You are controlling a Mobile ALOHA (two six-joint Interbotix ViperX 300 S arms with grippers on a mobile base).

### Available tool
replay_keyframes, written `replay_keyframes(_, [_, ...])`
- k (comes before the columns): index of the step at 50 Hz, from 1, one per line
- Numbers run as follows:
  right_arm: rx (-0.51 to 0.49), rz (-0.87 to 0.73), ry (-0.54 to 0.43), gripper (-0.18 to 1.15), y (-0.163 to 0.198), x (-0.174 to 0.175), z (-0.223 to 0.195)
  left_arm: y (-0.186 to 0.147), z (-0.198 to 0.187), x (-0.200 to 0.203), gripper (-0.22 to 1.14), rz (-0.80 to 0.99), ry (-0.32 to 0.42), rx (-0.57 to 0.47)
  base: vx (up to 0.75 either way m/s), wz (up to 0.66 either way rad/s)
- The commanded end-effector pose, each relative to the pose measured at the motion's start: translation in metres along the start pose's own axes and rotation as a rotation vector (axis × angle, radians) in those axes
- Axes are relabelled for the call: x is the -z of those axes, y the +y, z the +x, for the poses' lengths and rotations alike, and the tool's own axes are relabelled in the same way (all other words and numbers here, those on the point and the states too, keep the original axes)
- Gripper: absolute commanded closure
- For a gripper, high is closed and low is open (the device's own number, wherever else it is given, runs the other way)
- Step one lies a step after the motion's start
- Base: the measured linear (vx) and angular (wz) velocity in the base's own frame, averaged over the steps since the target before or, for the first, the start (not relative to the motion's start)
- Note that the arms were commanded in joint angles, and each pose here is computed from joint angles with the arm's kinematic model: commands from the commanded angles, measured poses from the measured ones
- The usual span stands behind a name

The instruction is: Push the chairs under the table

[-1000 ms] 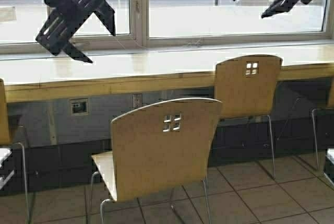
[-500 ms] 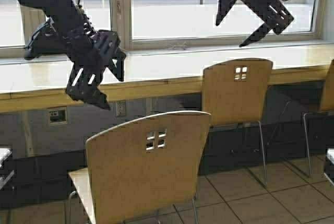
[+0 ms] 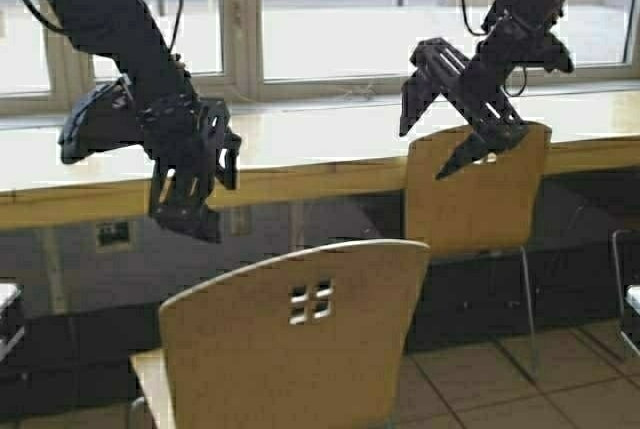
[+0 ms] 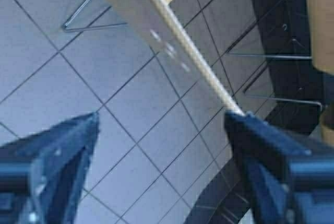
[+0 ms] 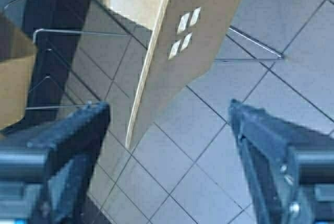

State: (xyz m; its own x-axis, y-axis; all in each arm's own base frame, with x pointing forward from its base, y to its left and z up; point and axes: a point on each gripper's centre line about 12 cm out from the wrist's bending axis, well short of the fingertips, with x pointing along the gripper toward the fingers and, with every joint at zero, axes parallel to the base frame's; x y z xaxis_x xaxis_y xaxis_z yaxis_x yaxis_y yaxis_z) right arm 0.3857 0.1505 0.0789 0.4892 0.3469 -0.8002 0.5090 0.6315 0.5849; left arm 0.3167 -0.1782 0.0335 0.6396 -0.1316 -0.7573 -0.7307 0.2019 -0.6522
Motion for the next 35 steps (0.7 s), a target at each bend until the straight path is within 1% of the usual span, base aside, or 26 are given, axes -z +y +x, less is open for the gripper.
replay_keyframes(1, [-0.006,0.007,-0.005,-0.03,0.006,-0.005,0.012,-0.009,0.006,0.007,-0.09,-0.013,0.008,0.022,0.22,0.08])
replay_keyframes(17, [0.070,0.096,0.041,-0.02,-0.019,0.000,0.059,0.020,0.040,0.033,-0.09,-0.079,0.030,-0.091,0.18,0.06])
replay_keyframes(24, [0.099,0.117,0.067,-0.02,-0.029,0.003,0.076,0.034,0.042,0.043,-0.09,-0.099,0.041,-0.138,0.15,0.04])
replay_keyframes(35, [0.143,0.121,0.107,-0.02,-0.045,0.008,0.101,0.044,0.047,0.043,-0.09,-0.136,0.024,-0.165,0.12,0.05])
